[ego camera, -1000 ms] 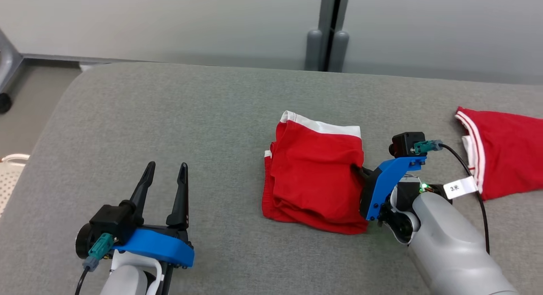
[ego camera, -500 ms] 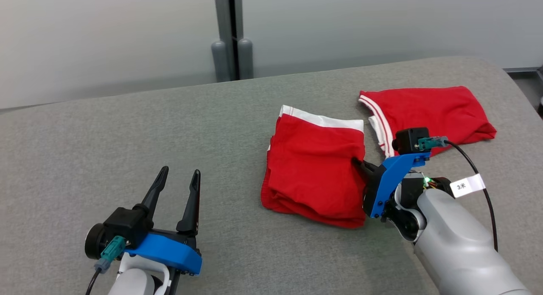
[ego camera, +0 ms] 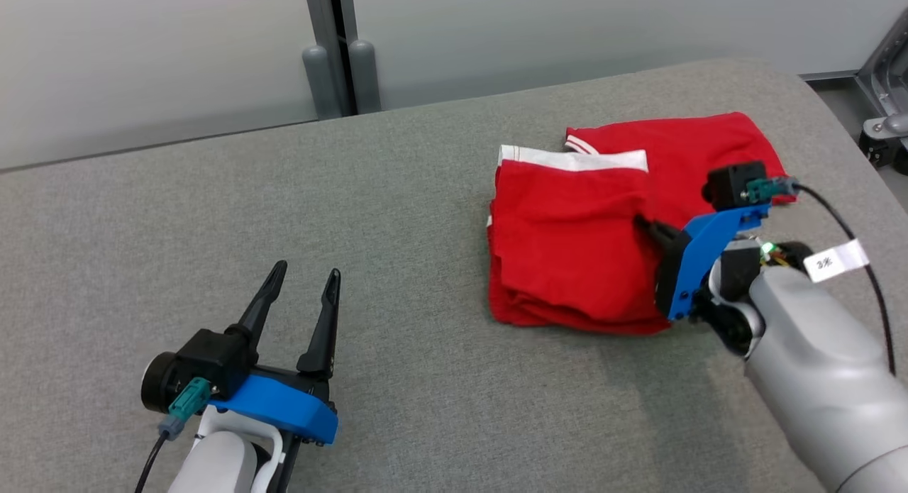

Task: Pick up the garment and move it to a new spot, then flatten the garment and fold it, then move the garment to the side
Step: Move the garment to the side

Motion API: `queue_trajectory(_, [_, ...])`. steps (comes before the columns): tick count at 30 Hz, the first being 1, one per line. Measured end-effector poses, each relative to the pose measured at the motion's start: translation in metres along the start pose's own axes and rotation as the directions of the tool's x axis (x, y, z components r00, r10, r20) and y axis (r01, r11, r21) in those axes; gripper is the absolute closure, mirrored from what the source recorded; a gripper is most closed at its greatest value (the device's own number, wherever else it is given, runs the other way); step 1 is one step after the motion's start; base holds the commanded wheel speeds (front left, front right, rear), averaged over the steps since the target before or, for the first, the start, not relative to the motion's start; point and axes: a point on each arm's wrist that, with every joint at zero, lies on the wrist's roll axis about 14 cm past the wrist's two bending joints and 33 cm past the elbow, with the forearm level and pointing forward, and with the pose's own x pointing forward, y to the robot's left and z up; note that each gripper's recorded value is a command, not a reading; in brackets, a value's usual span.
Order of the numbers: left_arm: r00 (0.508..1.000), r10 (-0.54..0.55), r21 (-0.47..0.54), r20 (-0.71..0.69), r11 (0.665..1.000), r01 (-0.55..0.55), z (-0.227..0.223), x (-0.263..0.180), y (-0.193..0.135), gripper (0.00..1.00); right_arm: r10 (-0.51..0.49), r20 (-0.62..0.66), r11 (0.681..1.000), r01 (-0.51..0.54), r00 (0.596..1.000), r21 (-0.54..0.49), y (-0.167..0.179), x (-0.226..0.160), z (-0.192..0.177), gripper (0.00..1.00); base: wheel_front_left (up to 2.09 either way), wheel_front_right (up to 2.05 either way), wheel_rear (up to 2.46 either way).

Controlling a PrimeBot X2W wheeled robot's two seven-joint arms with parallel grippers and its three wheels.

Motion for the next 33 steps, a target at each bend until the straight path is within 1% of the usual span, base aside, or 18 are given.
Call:
queue_trajectory(5, [0.999,0.027,-0.014,-0.017,1.0,-0.027,-0.008,0.003,0.014,0.0,-0.066,-0.024,0.987,0.062,0.998,-0.146,-0.028,0.017,0.029,1.0,0.0,0.0,0.0])
queue_trajectory(8, [0.998,0.051,-0.024,-0.034,0.998,-0.052,-0.016,0.001,0.024,0.0,-0.144,-0.063,0.948,0.12,0.988,-0.296,-0.052,0.026,0.045,1.0,0.0,0.0,0.0])
queue_trajectory(11, [0.996,0.078,-0.032,-0.047,0.996,-0.08,-0.021,0.0,0.034,0.0,-0.192,-0.072,0.915,0.152,0.979,-0.374,-0.062,0.038,0.063,1.0,0.0,0.0,0.0])
queue_trajectory(15, [0.993,0.104,-0.038,-0.056,0.994,-0.106,-0.025,-0.002,0.044,0.0,-0.258,-0.126,0.873,0.175,0.958,-0.455,-0.074,0.05,0.065,1.0,0.0,0.0,0.0])
queue_trajectory(17, [0.992,0.116,-0.042,-0.054,0.992,-0.119,-0.025,-0.002,0.048,0.0,-0.299,-0.134,0.838,0.192,0.945,-0.51,-0.083,0.052,0.07,1.0,0.0,0.0,0.0])
queue_trajectory(19, [0.99,0.127,-0.043,-0.056,0.991,-0.129,-0.026,-0.003,0.052,0.0,-0.344,-0.124,0.793,0.217,0.931,-0.57,-0.095,0.052,0.081,1.0,0.0,0.0,0.0])
queue_trajectory(21, [0.989,0.134,-0.044,-0.062,0.99,-0.137,-0.028,-0.005,0.054,0.0,-0.358,-0.119,0.78,0.227,0.926,-0.583,-0.097,0.055,0.086,1.0,0.0,0.0,0.0])
queue_trajectory(23, [0.988,0.14,-0.045,-0.065,0.989,-0.143,-0.03,-0.006,0.056,0.0,-0.377,-0.142,0.772,0.226,0.915,-0.594,-0.1,0.056,0.08,1.0,0.0,0.0,0.0])
queue_trajectory(24, [0.988,0.143,-0.046,-0.066,0.988,-0.146,-0.03,-0.006,0.057,0.0,-0.383,-0.149,0.774,0.228,0.912,-0.59,-0.101,0.056,0.078,0.69,0.0,0.0,0.0])
queue_trajectory(25, [0.987,0.146,-0.047,-0.065,0.988,-0.149,-0.03,-0.007,0.057,0.0,-0.385,-0.151,0.776,0.231,0.91,-0.587,-0.102,0.056,0.077,0.15,0.0,0.0,0.0])
queue_trajectory(26, [0.987,0.149,-0.048,-0.064,0.987,-0.152,-0.029,-0.007,0.057,0.0,-0.387,-0.15,0.777,0.234,0.91,-0.585,-0.102,0.056,0.078,0.0,0.0,0.0,0.0])
queue_trajectory(29, [0.987,0.153,-0.045,-0.054,0.987,-0.156,-0.025,-0.008,0.059,0.0,-0.387,-0.142,0.775,0.238,0.911,-0.585,-0.102,0.055,0.077,0.0,0.0,0.0,0.0])
queue_trajectory(30, [0.985,0.167,-0.038,-0.037,0.985,-0.168,-0.017,-0.01,0.062,0.0,-0.352,-0.075,0.775,0.246,0.933,-0.581,-0.093,0.053,0.089,0.0,0.0,0.0,0.0])
queue_trajectory(31, [0.985,0.172,-0.035,-0.025,0.984,-0.173,-0.012,-0.012,0.062,0.0,-0.295,0.001,0.787,0.243,0.956,-0.567,-0.078,0.054,0.103,0.0,0.0,0.0,0.0])
queue_trajectory(33, [0.984,0.179,-0.032,-0.012,0.983,-0.179,-0.007,-0.015,0.063,0.0,-0.223,0.087,0.806,0.234,0.971,-0.543,-0.058,0.053,0.118,0.0,0.0,0.0,0.0])
